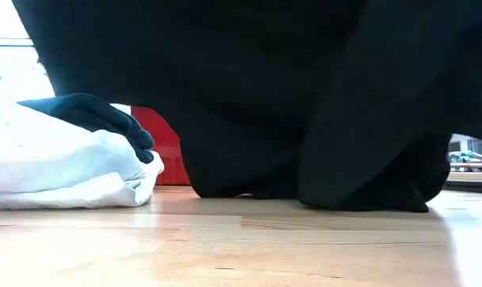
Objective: Fold laundry
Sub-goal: Fold the black shirt
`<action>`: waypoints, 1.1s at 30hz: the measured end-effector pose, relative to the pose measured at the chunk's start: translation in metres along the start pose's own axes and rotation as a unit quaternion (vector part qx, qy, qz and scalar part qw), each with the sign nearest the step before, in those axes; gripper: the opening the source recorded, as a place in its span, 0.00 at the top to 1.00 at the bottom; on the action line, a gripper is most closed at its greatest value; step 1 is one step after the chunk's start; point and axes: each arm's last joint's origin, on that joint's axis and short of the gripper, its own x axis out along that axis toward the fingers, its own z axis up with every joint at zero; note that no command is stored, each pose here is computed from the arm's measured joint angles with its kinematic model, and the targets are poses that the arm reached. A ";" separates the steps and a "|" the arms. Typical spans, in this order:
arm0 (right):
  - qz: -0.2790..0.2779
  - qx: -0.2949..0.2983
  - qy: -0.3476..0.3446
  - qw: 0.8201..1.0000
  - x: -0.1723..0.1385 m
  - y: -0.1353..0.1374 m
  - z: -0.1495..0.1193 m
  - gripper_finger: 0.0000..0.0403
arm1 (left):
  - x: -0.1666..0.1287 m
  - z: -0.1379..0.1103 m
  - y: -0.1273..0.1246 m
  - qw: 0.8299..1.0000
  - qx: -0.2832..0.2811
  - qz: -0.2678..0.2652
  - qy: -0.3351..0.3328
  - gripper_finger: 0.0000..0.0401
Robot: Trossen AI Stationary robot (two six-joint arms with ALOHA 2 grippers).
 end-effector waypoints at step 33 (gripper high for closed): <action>-0.477 0.266 0.106 0.831 0.081 -0.072 -0.074 0.96 | 0.081 0.020 -0.060 0.977 0.040 0.179 0.108 0.65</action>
